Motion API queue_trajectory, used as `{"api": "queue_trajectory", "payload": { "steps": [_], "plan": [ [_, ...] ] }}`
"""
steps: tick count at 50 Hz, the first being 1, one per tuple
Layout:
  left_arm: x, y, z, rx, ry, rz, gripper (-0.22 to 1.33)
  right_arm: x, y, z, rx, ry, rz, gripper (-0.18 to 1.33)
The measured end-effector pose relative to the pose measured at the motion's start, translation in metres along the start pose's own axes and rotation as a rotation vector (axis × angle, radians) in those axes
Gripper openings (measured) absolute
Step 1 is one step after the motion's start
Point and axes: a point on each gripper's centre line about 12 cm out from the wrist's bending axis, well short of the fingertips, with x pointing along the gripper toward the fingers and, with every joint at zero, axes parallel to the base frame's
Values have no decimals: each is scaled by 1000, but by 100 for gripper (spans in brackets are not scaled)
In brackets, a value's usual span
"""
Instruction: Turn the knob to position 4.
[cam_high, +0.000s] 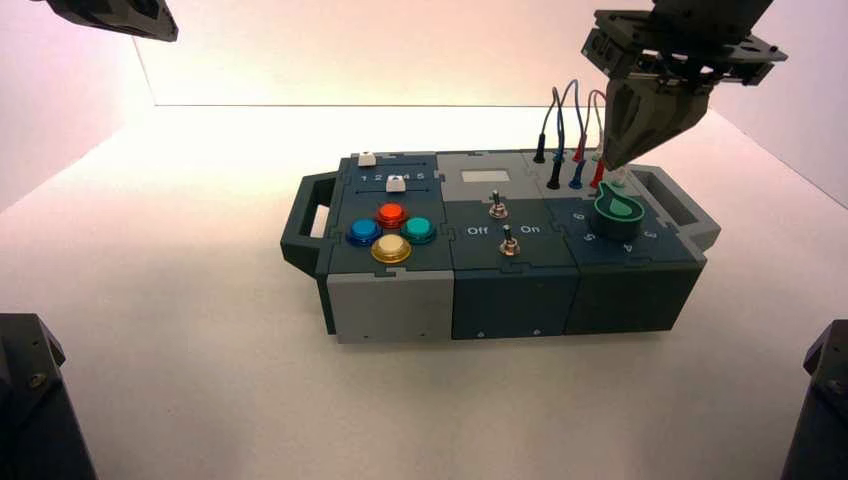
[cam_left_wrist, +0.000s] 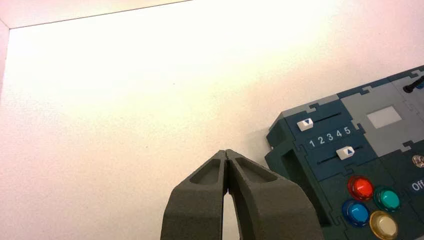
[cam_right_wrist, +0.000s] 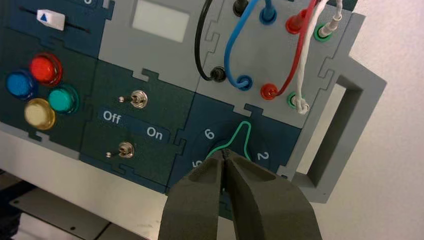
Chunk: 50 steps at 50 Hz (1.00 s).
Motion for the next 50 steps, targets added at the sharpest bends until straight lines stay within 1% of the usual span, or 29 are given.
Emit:
{"api": "queue_trajectory", "payload": {
  "steps": [4,7,9,26,37,50],
  "plan": [
    [0,0,0,2,0,0,-16,9,-1,3,-1,29,-4,-14],
    [0,0,0,2,-2,0,-16,10,-1,3,1,30,-5,-14],
    [0,0,0,1,0,1,-17,17,-2,3,2,54,-8,-14],
    [-2,0,0,2,-3,-1,-17,21,0,20,-1,50,-10,-14],
    [-4,0,1,3,-8,-1,-16,27,0,29,-11,62,-19,-14],
    [-5,0,1,2,-17,0,-17,40,-3,29,-14,104,-32,-14]
  ]
}}
